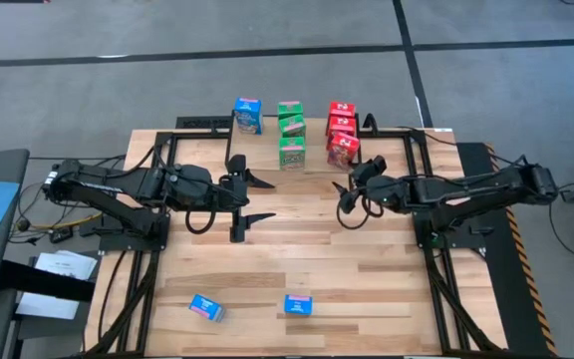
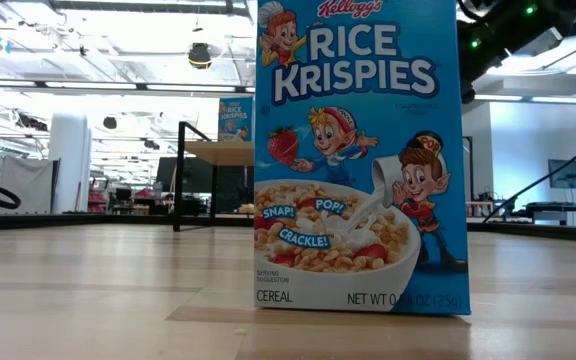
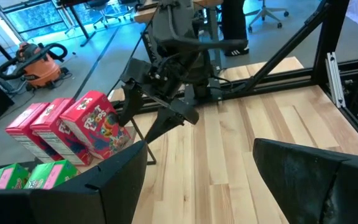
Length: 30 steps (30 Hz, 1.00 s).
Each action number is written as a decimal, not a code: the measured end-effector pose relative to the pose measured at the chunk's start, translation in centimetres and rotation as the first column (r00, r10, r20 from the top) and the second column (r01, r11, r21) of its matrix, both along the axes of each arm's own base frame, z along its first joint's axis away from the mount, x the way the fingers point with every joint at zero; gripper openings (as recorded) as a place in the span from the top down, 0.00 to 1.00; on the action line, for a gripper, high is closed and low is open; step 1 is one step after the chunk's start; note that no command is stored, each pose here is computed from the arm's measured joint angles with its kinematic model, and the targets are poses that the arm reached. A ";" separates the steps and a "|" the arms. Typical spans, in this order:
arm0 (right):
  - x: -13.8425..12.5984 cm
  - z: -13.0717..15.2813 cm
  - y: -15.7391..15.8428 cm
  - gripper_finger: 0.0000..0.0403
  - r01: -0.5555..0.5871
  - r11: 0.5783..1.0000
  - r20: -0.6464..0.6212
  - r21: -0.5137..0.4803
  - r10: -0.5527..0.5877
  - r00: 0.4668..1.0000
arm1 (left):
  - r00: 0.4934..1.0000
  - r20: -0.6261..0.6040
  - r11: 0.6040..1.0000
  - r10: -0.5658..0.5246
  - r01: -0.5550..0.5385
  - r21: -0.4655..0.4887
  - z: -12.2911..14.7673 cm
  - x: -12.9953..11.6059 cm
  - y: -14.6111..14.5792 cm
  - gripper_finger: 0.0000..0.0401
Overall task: Stack cereal on shelf
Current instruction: Put the red cereal box on the shelf aligned with the red cereal boxes
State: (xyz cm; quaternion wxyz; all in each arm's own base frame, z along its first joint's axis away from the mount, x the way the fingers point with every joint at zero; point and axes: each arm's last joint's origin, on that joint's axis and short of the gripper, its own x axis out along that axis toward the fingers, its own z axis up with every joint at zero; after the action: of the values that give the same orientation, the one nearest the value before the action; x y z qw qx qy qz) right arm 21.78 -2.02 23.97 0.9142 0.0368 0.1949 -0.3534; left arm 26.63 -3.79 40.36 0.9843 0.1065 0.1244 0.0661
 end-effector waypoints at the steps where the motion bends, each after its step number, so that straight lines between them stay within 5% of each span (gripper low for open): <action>1: -0.1 -0.1 0.0 0.06 0.003 1.000 -0.017 0.000 -0.003 1.000 | 1.000 0.000 1.000 0.000 0.000 0.000 0.0 0.0 0.0 0.29; 15: -0.3 -0.2 -0.2 0.06 0.080 0.997 -0.022 -0.024 -0.081 0.997 | 1.000 0.001 1.000 0.000 0.000 0.000 0.0 0.0 0.0 0.29; 30: -1.2 0.8 0.9 0.06 0.030 1.000 -0.039 0.004 -0.029 0.999 | 1.000 0.000 1.000 0.000 0.000 0.000 0.0 0.0 0.0 0.29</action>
State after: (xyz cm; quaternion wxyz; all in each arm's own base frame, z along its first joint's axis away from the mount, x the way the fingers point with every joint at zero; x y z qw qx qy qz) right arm 20.53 -1.09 24.77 0.9048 0.0350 0.2129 -0.3671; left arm 26.63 -3.79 40.36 0.9843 0.1065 0.1244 0.0663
